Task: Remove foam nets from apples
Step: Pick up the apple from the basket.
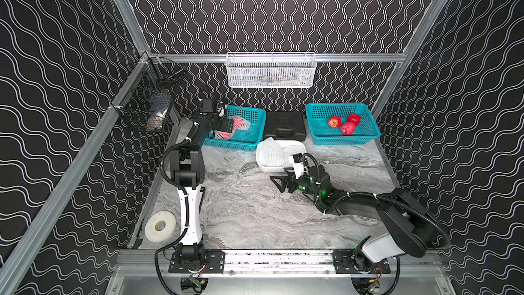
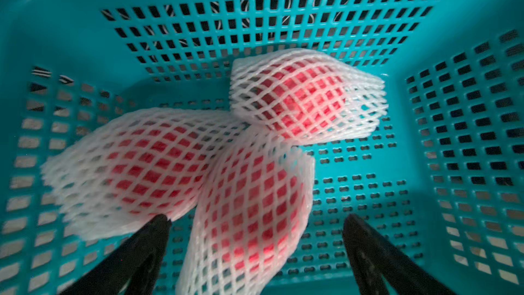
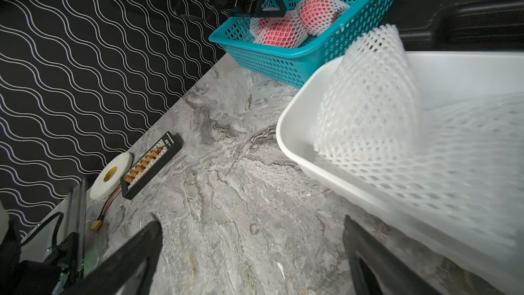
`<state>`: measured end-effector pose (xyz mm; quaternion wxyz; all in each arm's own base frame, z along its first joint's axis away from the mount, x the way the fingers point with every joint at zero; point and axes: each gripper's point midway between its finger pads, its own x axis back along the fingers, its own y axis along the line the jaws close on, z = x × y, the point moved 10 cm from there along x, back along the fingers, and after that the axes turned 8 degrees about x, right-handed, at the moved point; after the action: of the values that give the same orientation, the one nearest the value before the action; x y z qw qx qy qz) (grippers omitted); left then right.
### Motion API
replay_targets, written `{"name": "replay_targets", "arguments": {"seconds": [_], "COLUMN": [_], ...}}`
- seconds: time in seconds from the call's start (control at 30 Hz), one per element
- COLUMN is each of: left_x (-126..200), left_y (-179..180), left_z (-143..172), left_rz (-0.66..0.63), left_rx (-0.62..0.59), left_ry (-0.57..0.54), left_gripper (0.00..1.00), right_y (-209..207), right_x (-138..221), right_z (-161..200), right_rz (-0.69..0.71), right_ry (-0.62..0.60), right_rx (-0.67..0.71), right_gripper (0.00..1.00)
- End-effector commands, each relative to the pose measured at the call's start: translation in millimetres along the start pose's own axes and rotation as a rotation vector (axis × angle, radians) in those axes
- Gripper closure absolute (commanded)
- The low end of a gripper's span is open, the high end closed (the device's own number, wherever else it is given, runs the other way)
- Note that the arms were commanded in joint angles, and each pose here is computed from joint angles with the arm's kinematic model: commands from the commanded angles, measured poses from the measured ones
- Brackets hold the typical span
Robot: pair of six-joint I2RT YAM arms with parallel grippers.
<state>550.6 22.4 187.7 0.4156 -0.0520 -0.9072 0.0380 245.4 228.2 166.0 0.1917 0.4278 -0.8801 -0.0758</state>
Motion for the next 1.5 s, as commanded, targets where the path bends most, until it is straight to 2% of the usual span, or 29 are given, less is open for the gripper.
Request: {"name": "replay_targets", "arguments": {"seconds": [0.0, 0.17, 0.43, 0.5, 0.67, 0.97, 1.03, 1.07, 1.13, 1.2, 1.27, 1.47], "left_x": [-11.1, -27.1, -40.7, -40.0, -31.4, -23.0, -27.9, -30.5, -32.0, -32.4, -32.7, -36.6], "left_y": [1.1, 4.9, 0.9, 1.4, -0.8, -1.5, -0.8, -0.5, -0.1, -1.3, -1.3, -1.5], "left_z": [-1.6, -0.6, 6.2, 8.2, 10.6, 11.4, 14.4, 15.2, 14.4, 16.1, 17.3, 22.8], "left_rz": [0.038, 0.027, 0.1, 0.095, 0.098, 0.094, 0.097, 0.096, 0.099, 0.113, 0.111, 0.094], "left_rx": [-0.05, -0.051, -0.04, -0.04, -0.039, -0.024, -0.023, -0.02, -0.019, -0.021, -0.02, -0.02], "left_ry": [-0.028, -0.027, -0.024, -0.019, -0.026, -0.03, -0.018, -0.004, 0.008, 0.01, 0.0, 0.029], "left_gripper": [0.01, 0.01, 0.01, 0.01, 0.1, 0.12, 0.09, 0.03, 0.01, 0.08, 0.12, 0.14], "right_y": [4.6, 5.9, 3.4, 3.0, 1.8, 0.8, 0.7, 0.5, 0.5, 0.2, 0.0, -0.2], "right_x": [-4.3, -5.8, -10.2, -11.0, -14.2, -16.5, -17.3, -17.7, -17.8, -18.5, -19.1, -20.8], "right_z": [-9.8, -8.8, -5.8, -5.8, -3.8, -1.3, -1.4, -1.0, -0.4, -0.4, 0.5, 1.7], "right_rz": [-0.047, -0.057, -0.042, -0.04, -0.035, -0.037, -0.036, -0.036, -0.038, -0.036, -0.037, -0.044], "right_ry": [-0.066, -0.063, -0.041, -0.038, -0.024, -0.014, -0.01, -0.006, -0.006, -0.005, -0.002, 0.001], "right_rx": [0.002, -0.006, -0.025, -0.028, -0.04, -0.051, -0.051, -0.052, -0.054, -0.056, -0.058, -0.07], "right_gripper": [0.0, 0.0, 0.0, 0.0, 0.0, 0.0, 0.0, 0.0, 0.0, 0.0, 0.0, 0.0]}}
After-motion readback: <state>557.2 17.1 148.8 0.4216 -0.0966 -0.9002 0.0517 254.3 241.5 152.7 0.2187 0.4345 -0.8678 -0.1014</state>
